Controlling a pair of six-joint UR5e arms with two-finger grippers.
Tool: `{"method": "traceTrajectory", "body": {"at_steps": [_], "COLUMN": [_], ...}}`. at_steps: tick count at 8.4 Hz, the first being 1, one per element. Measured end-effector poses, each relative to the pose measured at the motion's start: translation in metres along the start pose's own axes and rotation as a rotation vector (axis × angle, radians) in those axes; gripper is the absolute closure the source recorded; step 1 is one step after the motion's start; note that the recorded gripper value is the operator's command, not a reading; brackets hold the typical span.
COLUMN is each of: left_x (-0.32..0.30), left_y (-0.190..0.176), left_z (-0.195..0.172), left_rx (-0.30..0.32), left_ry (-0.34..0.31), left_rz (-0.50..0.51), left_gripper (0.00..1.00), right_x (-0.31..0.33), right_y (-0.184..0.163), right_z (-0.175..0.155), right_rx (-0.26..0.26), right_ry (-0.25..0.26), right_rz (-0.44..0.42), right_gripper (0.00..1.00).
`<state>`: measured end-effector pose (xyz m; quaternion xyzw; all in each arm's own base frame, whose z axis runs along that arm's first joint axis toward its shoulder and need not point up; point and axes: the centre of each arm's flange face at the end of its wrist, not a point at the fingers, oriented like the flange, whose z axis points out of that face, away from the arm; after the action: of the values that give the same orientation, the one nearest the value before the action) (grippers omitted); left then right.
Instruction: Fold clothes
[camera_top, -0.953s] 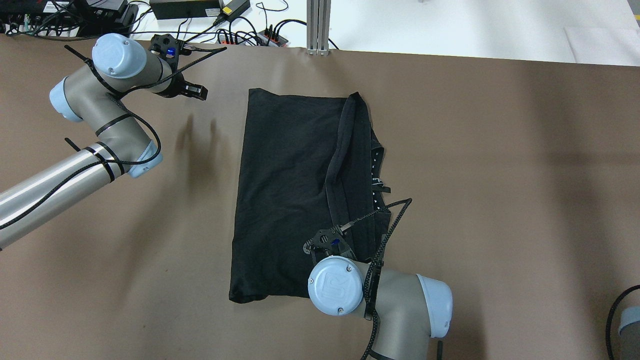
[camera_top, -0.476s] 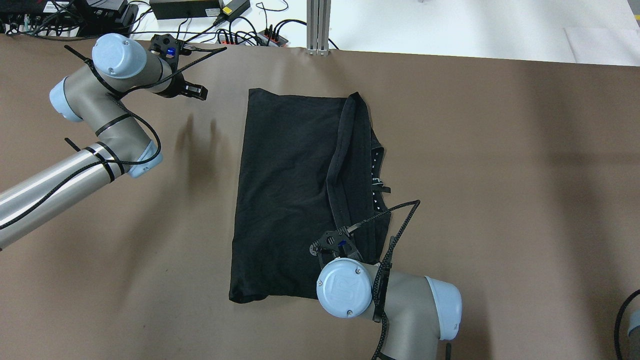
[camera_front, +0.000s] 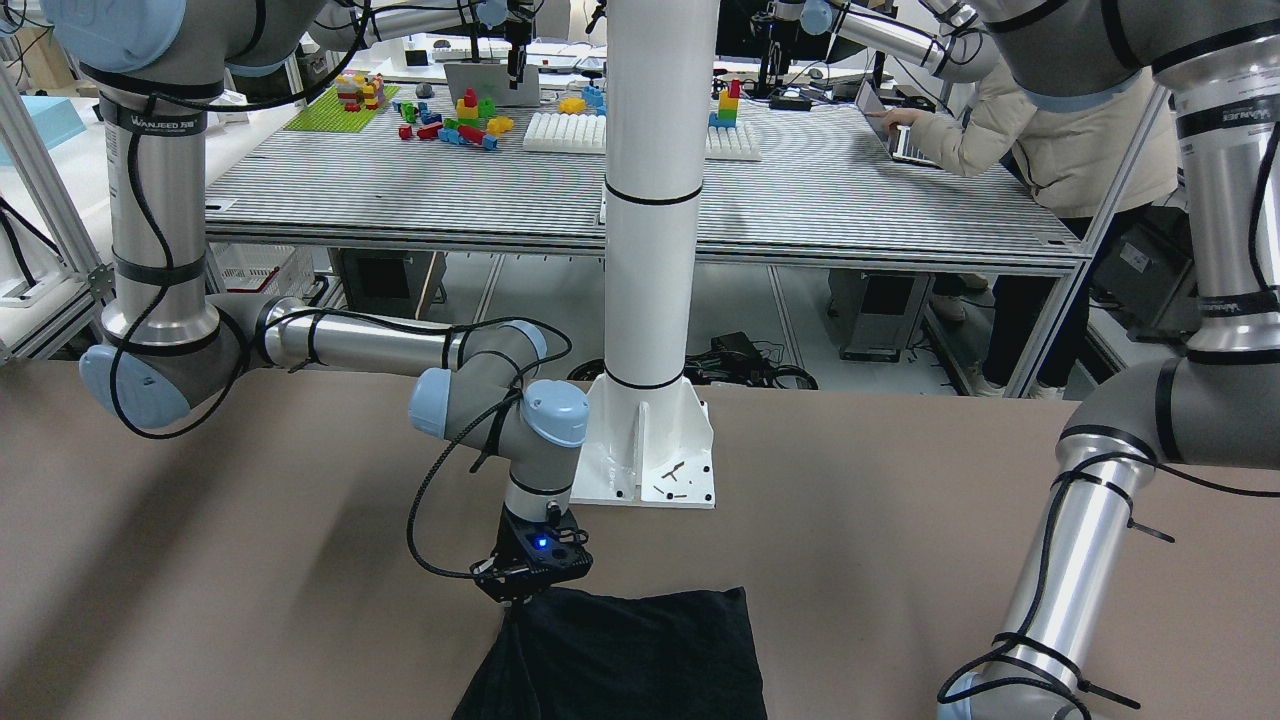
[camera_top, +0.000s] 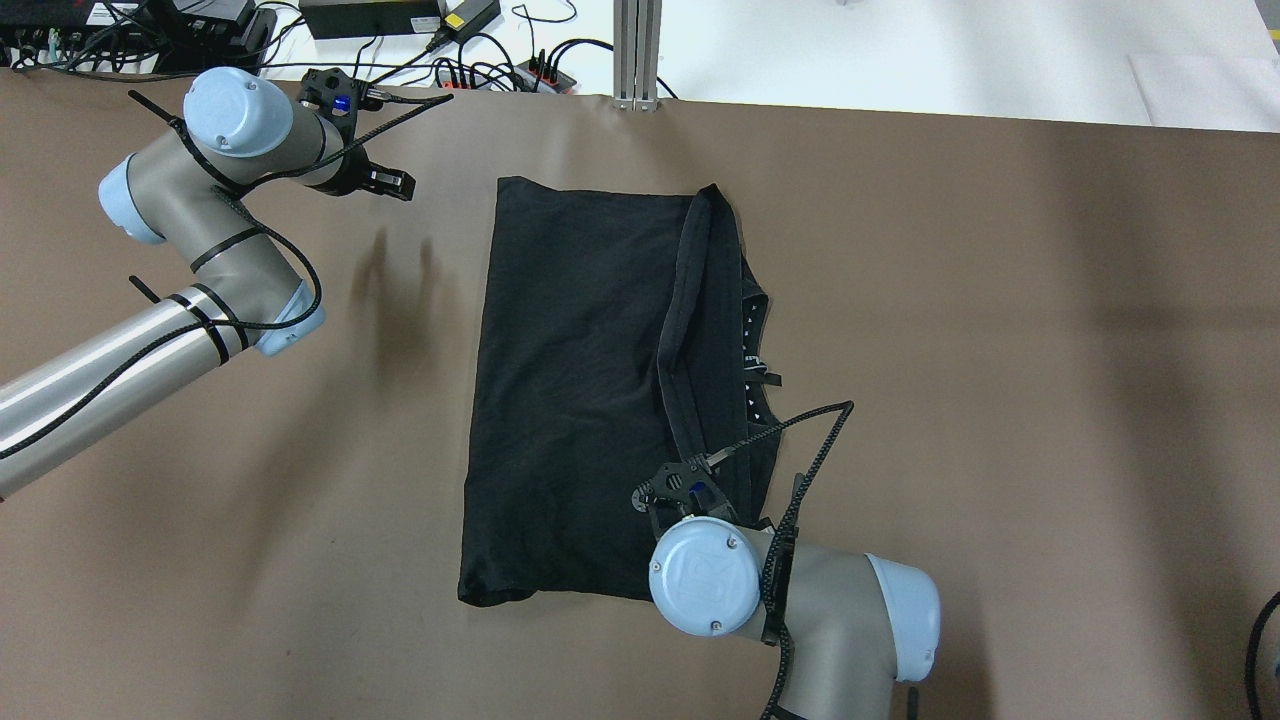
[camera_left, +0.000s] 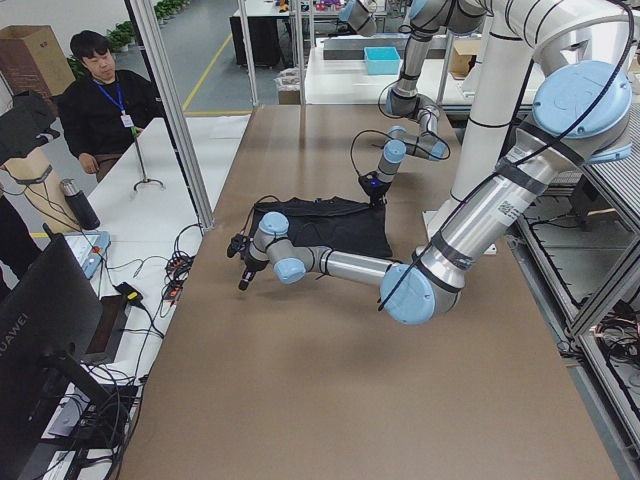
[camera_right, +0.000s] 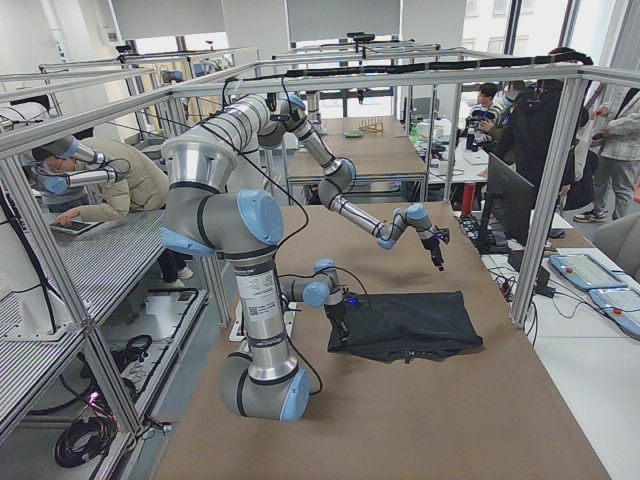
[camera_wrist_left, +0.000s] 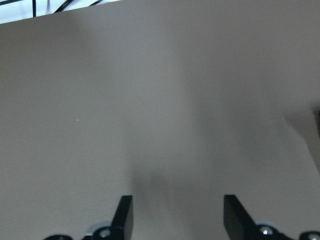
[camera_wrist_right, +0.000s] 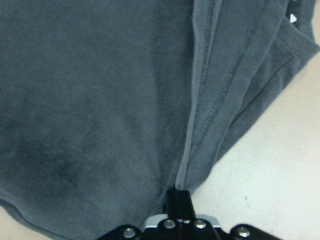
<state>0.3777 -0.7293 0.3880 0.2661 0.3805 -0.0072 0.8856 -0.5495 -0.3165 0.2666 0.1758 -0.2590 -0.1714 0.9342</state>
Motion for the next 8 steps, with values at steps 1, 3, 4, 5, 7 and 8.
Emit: {"method": "traceTrajectory", "body": {"at_steps": [1,3,4,5,7,8], "left_x": [0.000,0.000,0.000,0.000,0.002,0.003], "left_y": [0.000,0.000,0.000,0.000,0.002,0.002], "left_z": [0.000,0.000,0.000,0.001,0.001,0.002], "left_rx": [0.000,0.000,0.000,-0.001,-0.003,-0.003], "left_ry": [0.000,0.000,0.000,0.000,0.001,0.001], "left_rz": [0.000,0.000,0.000,0.000,0.002,0.003], "left_gripper": [0.31,0.31,0.31,0.31,0.31,0.31], "right_x": [0.018,0.037,0.039,0.037,0.035,0.039], "right_y": [0.014,0.033,0.036,0.036,0.030,0.023], "right_z": [-0.002,0.000,0.000,-0.003,-0.012,-0.016], "right_rx": [-0.001,-0.010,-0.010,-0.006,0.021,0.048], "right_ry": [0.002,0.013,0.012,0.005,-0.031,-0.052], "right_rz": [0.001,0.015,0.039,0.068,0.103,0.118], "right_gripper": [1.00,0.79,0.58,0.39,0.22,0.21]}}
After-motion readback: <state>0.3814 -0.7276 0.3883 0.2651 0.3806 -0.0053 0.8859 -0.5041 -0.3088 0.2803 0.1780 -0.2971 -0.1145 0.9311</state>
